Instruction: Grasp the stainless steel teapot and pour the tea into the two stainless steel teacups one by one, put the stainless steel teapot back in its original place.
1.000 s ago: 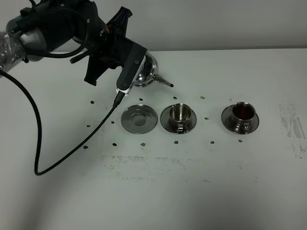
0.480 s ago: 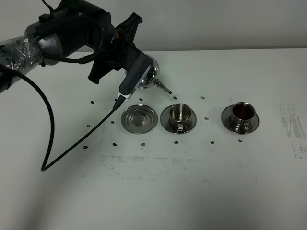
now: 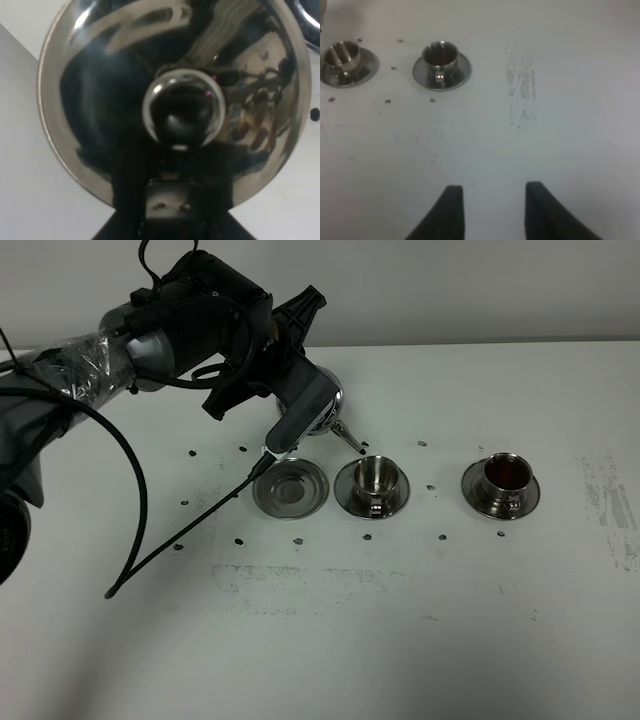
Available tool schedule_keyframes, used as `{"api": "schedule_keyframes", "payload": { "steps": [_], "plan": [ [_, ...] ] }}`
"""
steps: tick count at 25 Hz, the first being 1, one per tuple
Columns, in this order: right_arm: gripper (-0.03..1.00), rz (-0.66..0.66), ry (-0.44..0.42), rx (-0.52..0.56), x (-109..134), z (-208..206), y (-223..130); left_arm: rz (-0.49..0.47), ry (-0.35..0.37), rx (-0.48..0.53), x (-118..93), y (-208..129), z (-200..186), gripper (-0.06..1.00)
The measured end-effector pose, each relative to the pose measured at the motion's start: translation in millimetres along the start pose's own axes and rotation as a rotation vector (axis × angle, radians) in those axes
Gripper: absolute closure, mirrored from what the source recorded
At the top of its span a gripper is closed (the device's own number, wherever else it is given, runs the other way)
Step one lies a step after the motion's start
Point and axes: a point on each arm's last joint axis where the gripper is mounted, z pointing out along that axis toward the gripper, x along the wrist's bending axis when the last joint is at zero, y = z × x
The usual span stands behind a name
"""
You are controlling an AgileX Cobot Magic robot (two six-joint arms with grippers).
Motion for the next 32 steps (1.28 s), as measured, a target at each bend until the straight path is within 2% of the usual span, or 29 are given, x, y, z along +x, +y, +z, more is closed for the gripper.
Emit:
{"api": "schedule_keyframes", "payload": {
  "steps": [15, 32],
  "plan": [
    [0.65, 0.000, 0.000, 0.000, 0, 0, 0, 0.105, 0.028, 0.089, 12, 15, -6, 0.74],
    [0.65, 0.000, 0.000, 0.000, 0, 0, 0, 0.174, 0.035, 0.128, 14, 25, -1, 0.74]
  ]
}}
